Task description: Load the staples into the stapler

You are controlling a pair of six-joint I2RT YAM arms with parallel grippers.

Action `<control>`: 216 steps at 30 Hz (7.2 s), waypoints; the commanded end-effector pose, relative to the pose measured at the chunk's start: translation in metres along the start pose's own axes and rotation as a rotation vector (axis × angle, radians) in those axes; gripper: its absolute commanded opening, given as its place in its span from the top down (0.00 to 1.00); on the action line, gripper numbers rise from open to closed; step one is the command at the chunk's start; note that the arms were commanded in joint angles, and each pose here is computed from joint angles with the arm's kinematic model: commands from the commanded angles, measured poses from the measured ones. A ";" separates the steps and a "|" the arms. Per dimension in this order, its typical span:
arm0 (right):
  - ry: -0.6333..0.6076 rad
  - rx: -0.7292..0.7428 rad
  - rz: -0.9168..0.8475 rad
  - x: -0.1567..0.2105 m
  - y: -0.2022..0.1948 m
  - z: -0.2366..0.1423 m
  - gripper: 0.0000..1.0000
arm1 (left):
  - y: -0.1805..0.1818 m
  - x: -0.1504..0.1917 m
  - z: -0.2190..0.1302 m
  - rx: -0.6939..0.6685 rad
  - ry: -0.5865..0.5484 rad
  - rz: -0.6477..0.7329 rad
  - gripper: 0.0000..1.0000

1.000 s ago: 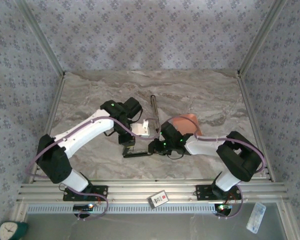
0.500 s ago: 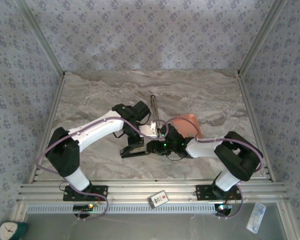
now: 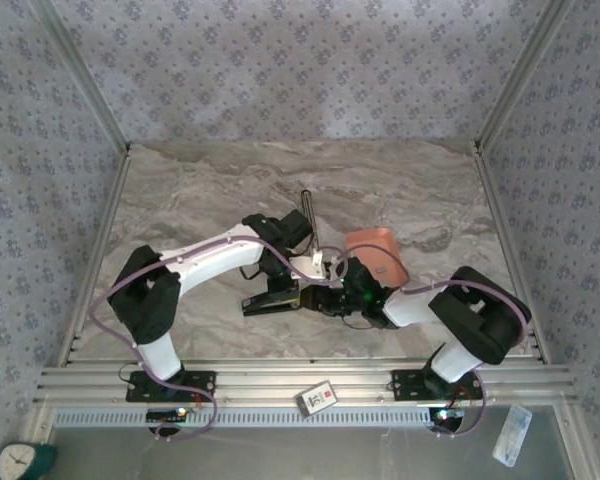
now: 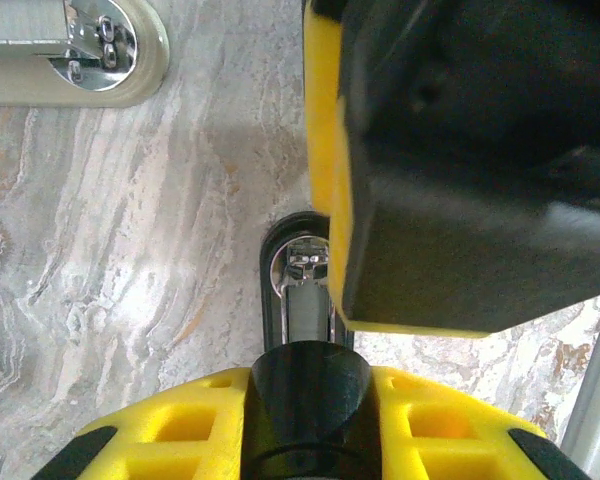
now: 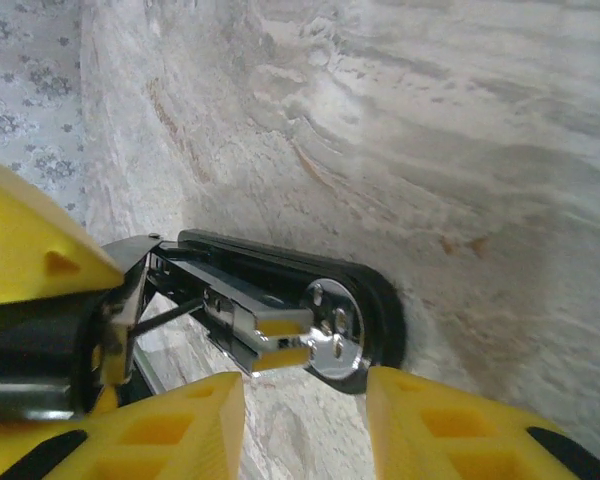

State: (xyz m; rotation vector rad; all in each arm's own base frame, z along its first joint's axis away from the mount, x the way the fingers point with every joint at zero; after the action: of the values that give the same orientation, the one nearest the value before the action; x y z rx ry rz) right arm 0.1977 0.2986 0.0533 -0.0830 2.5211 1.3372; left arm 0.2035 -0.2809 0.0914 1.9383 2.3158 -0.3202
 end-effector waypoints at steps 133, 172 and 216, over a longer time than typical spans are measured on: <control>-0.007 0.671 -0.608 -0.272 -0.014 0.062 0.78 | 0.177 0.126 -0.134 -0.460 -0.625 -1.397 0.23; 0.000 -0.269 -1.395 -0.083 0.117 0.014 0.87 | 0.042 0.041 -0.129 -0.266 -1.023 -0.260 0.45; -0.022 -0.403 -1.619 -0.027 0.160 0.009 0.85 | -0.009 0.078 -0.099 -0.179 -0.649 0.075 0.69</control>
State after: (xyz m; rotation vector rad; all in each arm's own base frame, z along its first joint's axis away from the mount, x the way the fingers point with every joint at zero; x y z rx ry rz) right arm 0.2024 0.3916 0.1614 -1.6841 1.2971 0.9095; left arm 0.1928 -0.1826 0.1678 1.5046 1.8067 -0.5738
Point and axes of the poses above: each hand's point on the last joint's axis, 136 mm out from that joint toward the fingers, its own z axis out along the fingers, its own y axis along the line the jaws close on, x = y × z, the point moved 1 cm from there along -z, back along the fingers, and after that the axes turned 3 degrees about -z, right-handed, at the moved point
